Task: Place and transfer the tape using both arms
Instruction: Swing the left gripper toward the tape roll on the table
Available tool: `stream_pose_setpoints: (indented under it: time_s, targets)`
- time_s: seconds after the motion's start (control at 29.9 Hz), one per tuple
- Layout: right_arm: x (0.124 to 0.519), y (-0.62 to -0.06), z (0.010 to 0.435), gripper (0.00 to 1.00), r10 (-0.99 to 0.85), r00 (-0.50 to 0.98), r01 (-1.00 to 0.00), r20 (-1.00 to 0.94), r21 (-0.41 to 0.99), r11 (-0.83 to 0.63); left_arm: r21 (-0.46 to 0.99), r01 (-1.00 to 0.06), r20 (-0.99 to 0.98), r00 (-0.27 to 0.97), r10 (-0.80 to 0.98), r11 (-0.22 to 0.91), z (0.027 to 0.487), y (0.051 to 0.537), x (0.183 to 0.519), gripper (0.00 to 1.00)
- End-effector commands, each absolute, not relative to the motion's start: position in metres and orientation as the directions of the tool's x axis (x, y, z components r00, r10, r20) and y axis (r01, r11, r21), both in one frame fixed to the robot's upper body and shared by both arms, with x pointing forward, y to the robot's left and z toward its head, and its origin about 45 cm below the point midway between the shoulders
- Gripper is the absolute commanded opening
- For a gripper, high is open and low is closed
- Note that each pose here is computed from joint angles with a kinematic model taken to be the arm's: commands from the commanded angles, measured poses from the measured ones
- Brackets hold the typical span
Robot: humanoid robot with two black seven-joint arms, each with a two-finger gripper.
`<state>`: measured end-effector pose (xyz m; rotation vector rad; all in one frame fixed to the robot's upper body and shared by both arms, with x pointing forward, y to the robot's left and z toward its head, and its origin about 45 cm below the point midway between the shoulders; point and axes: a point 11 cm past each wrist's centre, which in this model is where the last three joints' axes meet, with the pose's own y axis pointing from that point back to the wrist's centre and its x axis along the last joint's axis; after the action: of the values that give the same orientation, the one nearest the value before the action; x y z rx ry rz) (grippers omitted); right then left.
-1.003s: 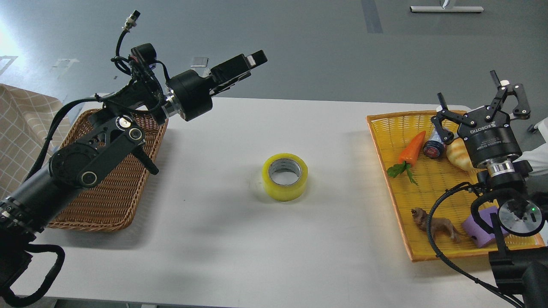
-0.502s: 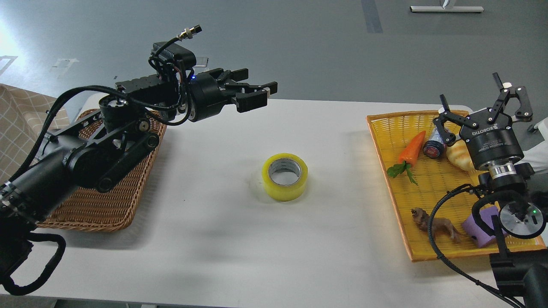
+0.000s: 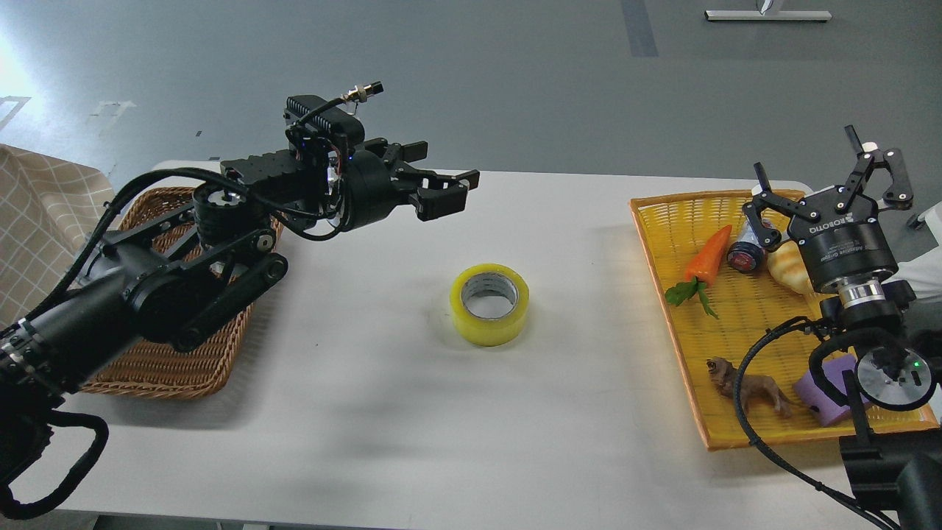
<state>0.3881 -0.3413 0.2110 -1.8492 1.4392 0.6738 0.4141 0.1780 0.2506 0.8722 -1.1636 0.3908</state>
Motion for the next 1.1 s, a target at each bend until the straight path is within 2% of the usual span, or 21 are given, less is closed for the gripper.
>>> stream_pose_setpoints:
  time_s: [0.0, 0.47, 0.8, 1.07]
  targets:
    - [0.387, -0.342, 0.209, 1.00, -0.612, 0.247, -0.969, -0.751, -0.199, -0.147, 0.418, -0.678, 0.905, 0.371, -0.209, 0.604, 0.247, 0.175, 0.409, 0.98]
    - [0.386, -0.342, 0.207, 1.00, -0.611, 0.244, -0.970, -0.753, -0.195, -0.147, 0.489, -0.635, 0.870, 0.399, -0.289, 0.598, 0.235, 0.149, 0.400, 0.98]
    - [0.385, -0.340, 0.205, 1.00, -0.609, 0.242, -0.970, -0.756, -0.189, -0.151, 0.517, -0.661, 0.854, 0.437, -0.281, 0.543, 0.220, 0.147, 0.404, 0.98]
    - [0.385, -0.340, 0.204, 1.00, -0.609, 0.239, -0.971, -0.757, -0.186, -0.150, 0.580, -0.628, 0.813, 0.482, -0.326, 0.519, 0.189, 0.127, 0.393, 0.98]
